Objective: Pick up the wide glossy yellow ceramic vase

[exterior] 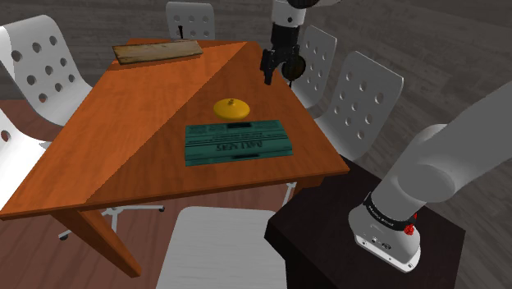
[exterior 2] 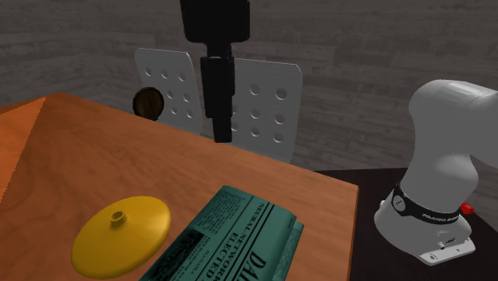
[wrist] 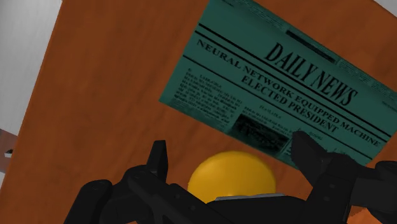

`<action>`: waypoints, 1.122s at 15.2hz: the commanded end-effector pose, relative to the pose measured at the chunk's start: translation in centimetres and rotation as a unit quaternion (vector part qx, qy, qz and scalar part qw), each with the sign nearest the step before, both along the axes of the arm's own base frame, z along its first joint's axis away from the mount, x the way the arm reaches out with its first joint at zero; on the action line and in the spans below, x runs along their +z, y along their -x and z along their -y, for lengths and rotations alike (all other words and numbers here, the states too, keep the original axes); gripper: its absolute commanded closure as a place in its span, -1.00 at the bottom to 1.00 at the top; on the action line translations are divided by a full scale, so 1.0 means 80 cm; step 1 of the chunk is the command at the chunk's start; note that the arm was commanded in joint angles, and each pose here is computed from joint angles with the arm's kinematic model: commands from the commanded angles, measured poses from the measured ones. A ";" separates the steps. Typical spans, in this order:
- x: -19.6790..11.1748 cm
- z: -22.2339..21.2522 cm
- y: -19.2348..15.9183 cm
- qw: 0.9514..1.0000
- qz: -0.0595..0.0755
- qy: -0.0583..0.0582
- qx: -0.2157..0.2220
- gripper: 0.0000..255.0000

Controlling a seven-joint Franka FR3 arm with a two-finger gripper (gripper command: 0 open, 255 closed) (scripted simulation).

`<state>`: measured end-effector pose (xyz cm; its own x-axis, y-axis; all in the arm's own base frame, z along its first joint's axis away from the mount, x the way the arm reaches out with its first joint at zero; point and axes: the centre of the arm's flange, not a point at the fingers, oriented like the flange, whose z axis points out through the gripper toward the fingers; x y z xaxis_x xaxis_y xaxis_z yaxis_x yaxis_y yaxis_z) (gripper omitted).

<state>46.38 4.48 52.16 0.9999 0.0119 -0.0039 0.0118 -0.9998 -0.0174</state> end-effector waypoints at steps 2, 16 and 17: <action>-0.023 -0.011 -0.047 1.000 -0.004 0.003 -0.004 -1.00; -0.136 -0.050 -0.236 0.999 -0.023 0.014 -0.020 -1.00; -0.142 -0.050 -0.236 0.999 -0.023 0.014 -0.020 -1.00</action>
<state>64.99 8.51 41.28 0.9983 -0.0289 -0.0504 -0.0284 -0.9995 0.0108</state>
